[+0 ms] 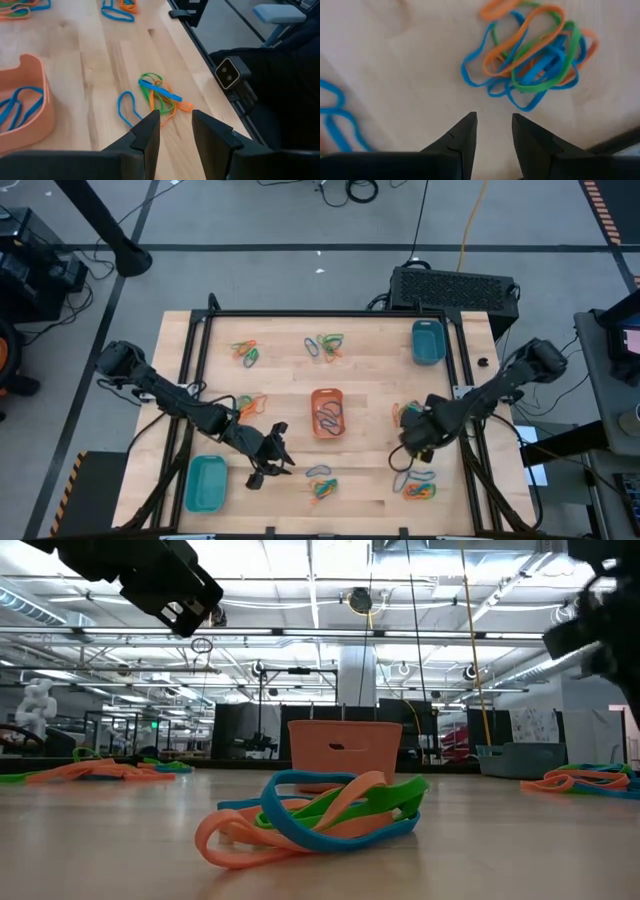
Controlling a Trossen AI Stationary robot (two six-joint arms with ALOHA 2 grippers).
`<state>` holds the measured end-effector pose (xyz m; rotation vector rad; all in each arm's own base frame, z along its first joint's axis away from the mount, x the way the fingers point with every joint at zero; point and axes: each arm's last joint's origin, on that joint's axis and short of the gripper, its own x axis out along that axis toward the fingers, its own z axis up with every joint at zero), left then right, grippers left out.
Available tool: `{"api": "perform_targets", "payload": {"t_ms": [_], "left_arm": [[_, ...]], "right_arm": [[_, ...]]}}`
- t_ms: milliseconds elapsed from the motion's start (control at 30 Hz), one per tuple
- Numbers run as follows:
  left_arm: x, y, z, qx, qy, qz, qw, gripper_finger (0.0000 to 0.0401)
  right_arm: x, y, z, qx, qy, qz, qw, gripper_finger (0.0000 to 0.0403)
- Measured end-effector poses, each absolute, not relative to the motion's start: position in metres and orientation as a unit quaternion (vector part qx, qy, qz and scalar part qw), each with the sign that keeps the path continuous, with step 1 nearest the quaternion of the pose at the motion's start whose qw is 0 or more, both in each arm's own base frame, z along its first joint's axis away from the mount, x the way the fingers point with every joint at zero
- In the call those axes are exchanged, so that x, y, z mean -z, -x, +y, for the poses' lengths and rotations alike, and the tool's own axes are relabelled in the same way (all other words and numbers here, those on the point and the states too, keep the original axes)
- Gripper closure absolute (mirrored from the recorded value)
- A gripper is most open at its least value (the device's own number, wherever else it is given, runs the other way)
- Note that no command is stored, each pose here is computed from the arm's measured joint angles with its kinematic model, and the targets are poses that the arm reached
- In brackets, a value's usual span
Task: Sort rubber bands into baskets
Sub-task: Put the blue rubber band into the orange bin
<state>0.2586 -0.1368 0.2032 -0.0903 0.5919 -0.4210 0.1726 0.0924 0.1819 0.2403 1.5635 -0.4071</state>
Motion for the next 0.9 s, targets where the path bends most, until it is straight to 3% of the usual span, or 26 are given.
{"api": "perform_targets", "payload": {"t_ms": [233, 533, 900], "left_arm": [[-0.203, -0.258, -0.137, 0.201, 0.042, 0.289, 0.935, 0.0280], [-0.203, -0.258, -0.137, 0.199, 0.041, 0.290, 0.935, 0.0280], [-0.202, -0.258, -0.136, 0.199, 0.041, 0.292, 0.935, 0.0280]], "right_arm": [[-0.153, -0.154, 0.081, 0.141, -0.078, 0.704, 0.692, 0.0287], [-0.149, -0.153, 0.077, 0.157, -0.032, 0.688, 0.707, 0.0287], [-0.138, -0.153, 0.070, 0.148, -0.048, 0.685, 0.711, 0.0288]]}}
